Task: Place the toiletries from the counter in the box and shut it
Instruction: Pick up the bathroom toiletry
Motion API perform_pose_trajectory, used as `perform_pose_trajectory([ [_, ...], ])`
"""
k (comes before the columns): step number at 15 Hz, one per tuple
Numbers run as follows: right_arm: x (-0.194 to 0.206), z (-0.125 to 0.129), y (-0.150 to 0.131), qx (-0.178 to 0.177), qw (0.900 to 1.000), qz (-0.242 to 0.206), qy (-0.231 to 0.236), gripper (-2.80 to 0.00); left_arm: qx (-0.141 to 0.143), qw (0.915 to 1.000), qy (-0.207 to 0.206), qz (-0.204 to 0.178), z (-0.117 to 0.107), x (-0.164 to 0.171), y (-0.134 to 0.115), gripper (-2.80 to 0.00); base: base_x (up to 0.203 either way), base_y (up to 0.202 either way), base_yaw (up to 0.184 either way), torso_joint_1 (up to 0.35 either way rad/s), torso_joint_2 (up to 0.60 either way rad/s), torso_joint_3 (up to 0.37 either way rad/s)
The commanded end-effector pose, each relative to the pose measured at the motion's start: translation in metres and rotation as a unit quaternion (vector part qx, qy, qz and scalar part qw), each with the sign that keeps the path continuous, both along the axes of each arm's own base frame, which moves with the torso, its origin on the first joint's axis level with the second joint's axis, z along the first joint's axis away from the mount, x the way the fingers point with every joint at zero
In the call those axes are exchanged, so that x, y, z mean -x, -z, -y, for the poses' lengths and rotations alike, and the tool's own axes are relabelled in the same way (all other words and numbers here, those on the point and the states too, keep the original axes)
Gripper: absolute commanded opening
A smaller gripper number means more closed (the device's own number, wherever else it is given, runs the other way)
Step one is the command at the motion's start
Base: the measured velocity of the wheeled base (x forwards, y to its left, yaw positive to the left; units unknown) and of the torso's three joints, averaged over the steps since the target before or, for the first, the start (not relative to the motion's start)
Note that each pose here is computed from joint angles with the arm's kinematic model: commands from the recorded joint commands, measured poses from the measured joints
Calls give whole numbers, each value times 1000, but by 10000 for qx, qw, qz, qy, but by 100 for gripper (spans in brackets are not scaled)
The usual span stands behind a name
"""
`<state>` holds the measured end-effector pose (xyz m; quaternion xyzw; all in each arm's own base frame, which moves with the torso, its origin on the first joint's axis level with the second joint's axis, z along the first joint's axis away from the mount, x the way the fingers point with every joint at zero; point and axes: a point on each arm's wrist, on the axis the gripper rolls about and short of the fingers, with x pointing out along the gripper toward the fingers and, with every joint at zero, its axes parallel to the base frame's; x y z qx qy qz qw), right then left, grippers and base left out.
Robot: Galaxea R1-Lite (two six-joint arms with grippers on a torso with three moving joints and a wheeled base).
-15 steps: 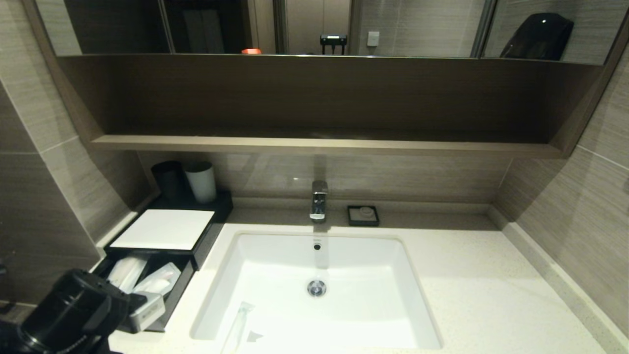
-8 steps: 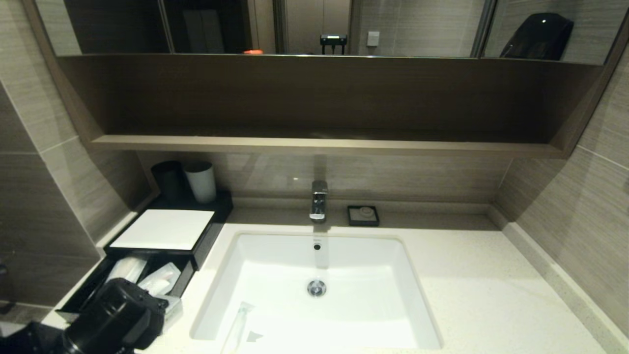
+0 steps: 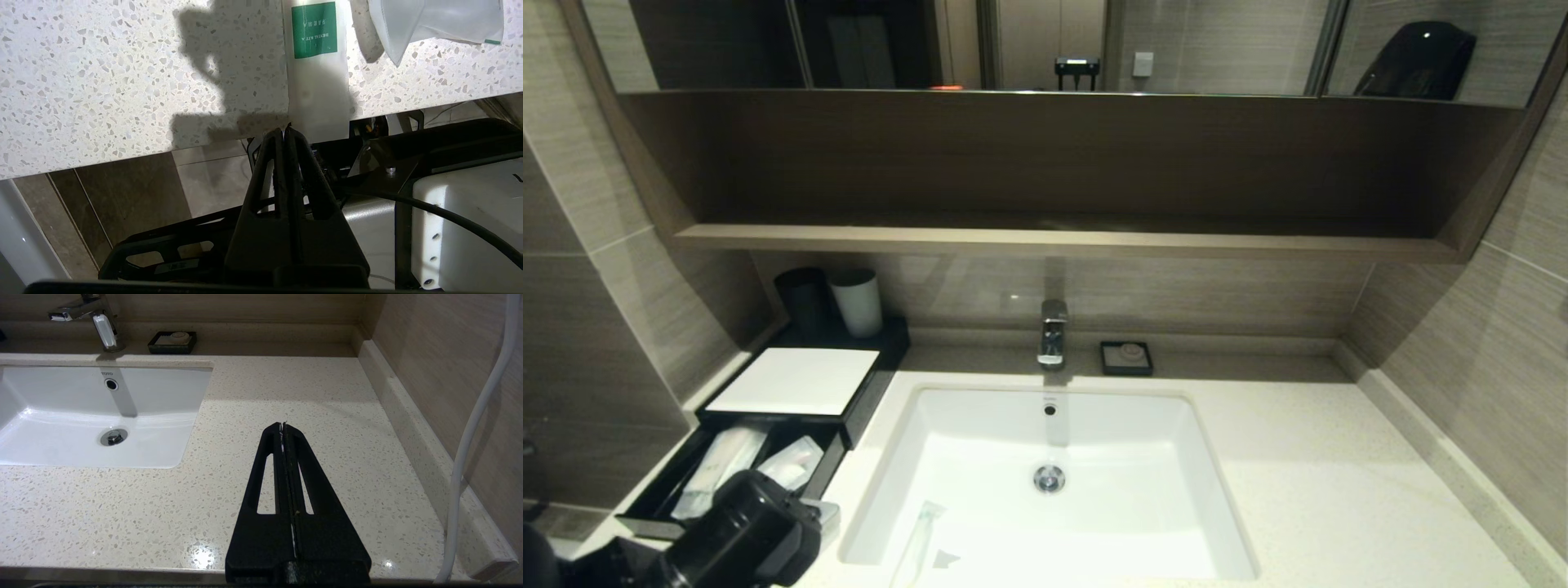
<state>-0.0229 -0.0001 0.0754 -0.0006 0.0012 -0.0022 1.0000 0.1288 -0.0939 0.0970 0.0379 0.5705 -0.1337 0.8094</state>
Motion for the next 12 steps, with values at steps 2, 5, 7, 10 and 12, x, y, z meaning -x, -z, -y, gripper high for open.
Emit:
perform_pose_trajectory([
  [2, 0, 0, 0, 1, 10000, 4, 1, -280, 110, 9999, -27, 110, -2, 2, -5, -280, 0, 0, 0, 0, 0, 0],
  [5, 0, 0, 0, -4, 10000, -1, 1, -280, -19, 10000, 7, 5, -1, 1, 1, -280, 0, 0, 0, 0, 0, 0],
  [7, 0, 0, 0, -1, 10000, 4, 1, -280, -94, 9999, 4, -101, 1, -1, 5, -280, 0, 0, 0, 0, 0, 0],
  [10, 0, 0, 0, -1, 10000, -3, 1, -280, -89, 9999, 2, -119, 6, -8, 10, -280, 0, 0, 0, 0, 0, 0],
  [12, 0, 0, 0, -1, 10000, -2, 1, -280, -73, 9999, -11, -97, 9, -13, 15, -280, 0, 0, 0, 0, 0, 0],
])
